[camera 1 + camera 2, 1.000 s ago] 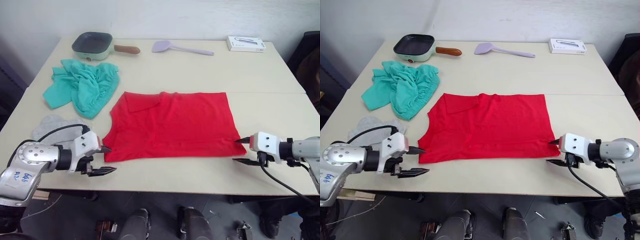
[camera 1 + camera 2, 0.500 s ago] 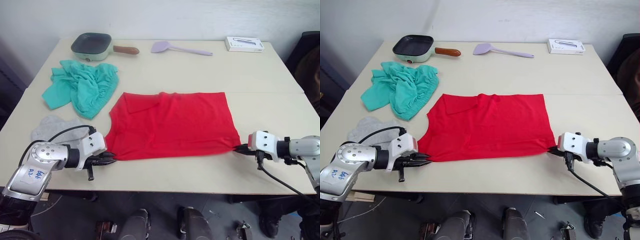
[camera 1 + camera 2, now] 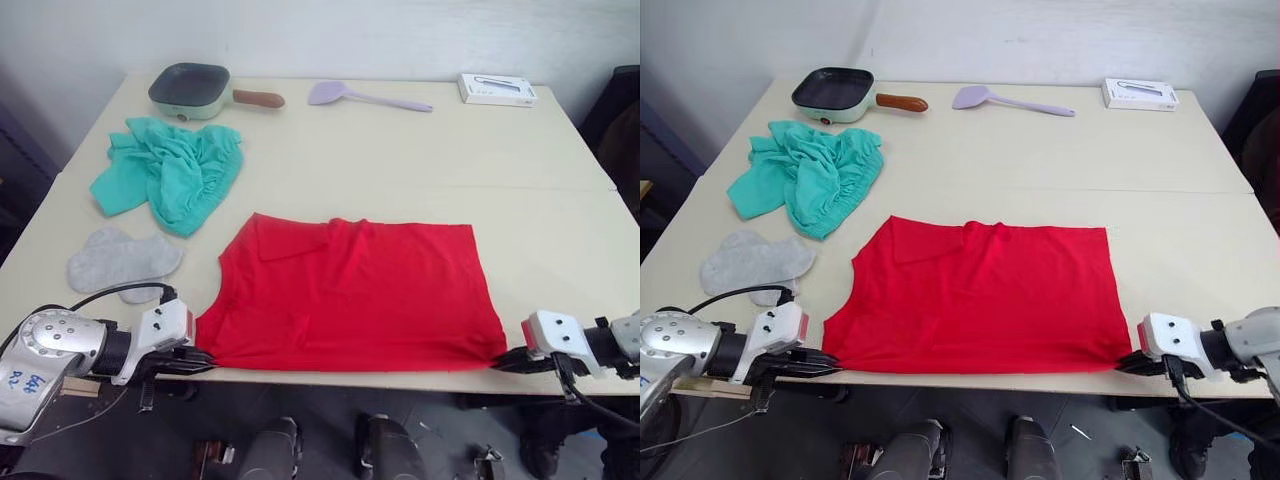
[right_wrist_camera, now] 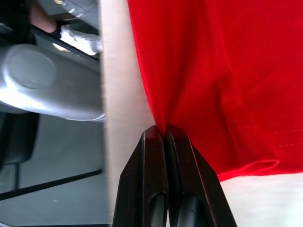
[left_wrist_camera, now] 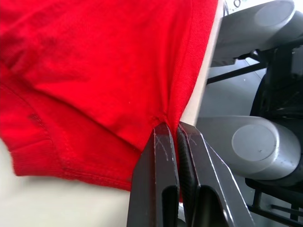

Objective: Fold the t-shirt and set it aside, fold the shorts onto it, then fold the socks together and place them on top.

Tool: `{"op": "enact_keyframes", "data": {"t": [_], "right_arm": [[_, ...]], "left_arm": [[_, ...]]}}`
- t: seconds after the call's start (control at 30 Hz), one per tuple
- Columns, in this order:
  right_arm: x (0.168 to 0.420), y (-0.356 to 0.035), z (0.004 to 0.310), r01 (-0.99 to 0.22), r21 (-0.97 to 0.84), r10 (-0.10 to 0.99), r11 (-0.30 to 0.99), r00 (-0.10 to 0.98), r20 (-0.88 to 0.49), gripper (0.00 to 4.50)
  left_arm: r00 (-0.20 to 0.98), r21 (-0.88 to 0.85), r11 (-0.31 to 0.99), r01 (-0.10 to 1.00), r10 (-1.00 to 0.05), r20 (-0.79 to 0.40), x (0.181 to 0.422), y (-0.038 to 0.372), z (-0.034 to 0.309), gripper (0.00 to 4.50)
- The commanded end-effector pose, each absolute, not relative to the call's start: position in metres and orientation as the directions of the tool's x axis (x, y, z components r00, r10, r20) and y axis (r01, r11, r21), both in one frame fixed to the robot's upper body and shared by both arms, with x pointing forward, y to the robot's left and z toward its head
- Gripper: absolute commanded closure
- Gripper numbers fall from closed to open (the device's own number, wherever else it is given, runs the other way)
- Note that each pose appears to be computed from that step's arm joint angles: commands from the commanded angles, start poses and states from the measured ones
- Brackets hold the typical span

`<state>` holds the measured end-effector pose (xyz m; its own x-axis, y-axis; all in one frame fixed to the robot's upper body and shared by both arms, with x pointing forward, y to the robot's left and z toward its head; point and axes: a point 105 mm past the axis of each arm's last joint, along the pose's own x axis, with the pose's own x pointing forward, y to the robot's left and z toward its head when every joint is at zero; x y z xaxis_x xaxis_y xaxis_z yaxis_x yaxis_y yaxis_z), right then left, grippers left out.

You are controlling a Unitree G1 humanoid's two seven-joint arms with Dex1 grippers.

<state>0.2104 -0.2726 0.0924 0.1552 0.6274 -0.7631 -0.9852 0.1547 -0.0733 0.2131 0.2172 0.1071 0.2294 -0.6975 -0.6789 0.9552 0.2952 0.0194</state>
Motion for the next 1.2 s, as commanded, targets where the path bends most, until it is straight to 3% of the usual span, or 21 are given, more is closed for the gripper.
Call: {"op": "enact_keyframes", "data": {"t": [0.03,0.17,0.3,0.53,0.77,0.9,1.1,1.2], "right_arm": [[0.199,-0.269,0.099,-0.986,-0.034,0.628,0.163,0.13,-0.767,4.5],[0.194,-0.266,0.1,-0.986,-0.028,0.622,0.162,0.124,-0.773,4.5],[0.205,-0.267,0.101,-0.977,-0.102,0.607,0.185,0.196,-0.77,4.5],[0.217,-0.271,0.117,-0.973,-0.129,0.6,0.189,0.218,-0.77,4.5],[0.214,-0.274,0.113,-0.983,-0.08,0.577,0.165,0.162,-0.8,4.5],[0.21,-0.265,0.12,-0.985,-0.022,0.621,0.171,0.125,-0.774,3.55],[0.213,-0.245,0.153,-0.977,0.067,0.751,0.201,0.109,-0.651,1.49],[0.223,-0.231,0.182,-0.97,0.099,0.835,0.223,0.137,-0.533,0.5]], "left_arm": [[0.279,0.074,0.313,0.947,-0.685,-0.673,0.219,0.218,0.113,4.48],[0.267,0.065,0.306,0.95,-0.685,-0.678,0.219,0.218,0.112,4.48],[0.256,0.028,0.317,0.948,-0.707,-0.659,0.218,0.215,0.113,4.48],[0.237,-0.003,0.316,0.949,-0.719,-0.653,0.214,0.212,0.114,4.48],[0.242,-0.015,0.328,0.945,-0.727,-0.643,0.212,0.21,0.112,4.48],[0.225,-0.063,0.341,0.938,-0.738,-0.636,0.207,0.213,0.117,3.49],[0.21,-0.124,0.335,0.934,-0.796,-0.568,0.208,0.212,0.144,1.66],[0.226,-0.157,0.333,0.93,-0.852,-0.472,0.22,0.209,0.173,0.77]]}}
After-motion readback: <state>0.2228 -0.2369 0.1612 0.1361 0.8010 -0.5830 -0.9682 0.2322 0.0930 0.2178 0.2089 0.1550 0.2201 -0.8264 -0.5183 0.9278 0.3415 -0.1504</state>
